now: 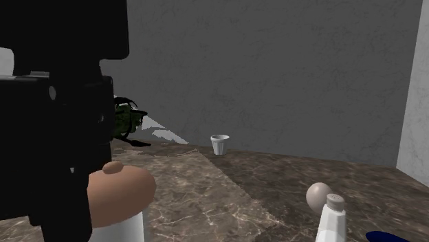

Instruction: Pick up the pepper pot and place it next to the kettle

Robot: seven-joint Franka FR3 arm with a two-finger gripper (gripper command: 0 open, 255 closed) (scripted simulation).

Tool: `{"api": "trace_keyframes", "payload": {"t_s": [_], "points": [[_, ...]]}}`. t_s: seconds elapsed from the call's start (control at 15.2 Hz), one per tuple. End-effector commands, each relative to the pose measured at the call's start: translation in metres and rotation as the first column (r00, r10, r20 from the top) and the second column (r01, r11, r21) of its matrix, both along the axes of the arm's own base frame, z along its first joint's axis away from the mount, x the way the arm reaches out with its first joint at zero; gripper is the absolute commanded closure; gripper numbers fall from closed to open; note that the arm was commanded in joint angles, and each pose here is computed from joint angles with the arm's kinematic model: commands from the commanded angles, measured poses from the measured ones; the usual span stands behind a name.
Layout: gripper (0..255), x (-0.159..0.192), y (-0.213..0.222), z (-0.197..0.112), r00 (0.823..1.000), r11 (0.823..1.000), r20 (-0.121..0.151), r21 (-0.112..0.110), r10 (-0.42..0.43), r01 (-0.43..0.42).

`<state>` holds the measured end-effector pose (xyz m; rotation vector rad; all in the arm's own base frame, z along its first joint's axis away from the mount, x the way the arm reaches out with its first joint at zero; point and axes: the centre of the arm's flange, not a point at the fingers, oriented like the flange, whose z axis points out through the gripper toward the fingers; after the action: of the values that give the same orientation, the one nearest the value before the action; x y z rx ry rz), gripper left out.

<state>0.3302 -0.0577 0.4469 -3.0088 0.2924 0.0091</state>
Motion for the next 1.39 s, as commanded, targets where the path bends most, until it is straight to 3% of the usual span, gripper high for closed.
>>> {"api": "trace_keyframes", "payload": {"t_s": [0.0,0.4,0.86,0.92,1.25,1.32], "points": [[255,0.000,0.000,-0.011,1.000,1.000,0.001,0.000,0.000,0.000],[255,0.000,0.000,-0.041,1.000,1.000,0.001,0.000,0.000,0.000],[255,0.000,0.000,-0.041,1.000,1.000,0.001,0.000,0.000,0.000],[0,0.000,0.000,-0.041,1.000,1.000,0.001,0.000,0.000,0.000],[0,0.000,0.000,-0.041,1.000,1.000,0.001,0.000,0.000,0.000],[0,-0.001,-0.002,-0.028,1.000,1.000,0.001,0.000,0.000,0.000]]}}
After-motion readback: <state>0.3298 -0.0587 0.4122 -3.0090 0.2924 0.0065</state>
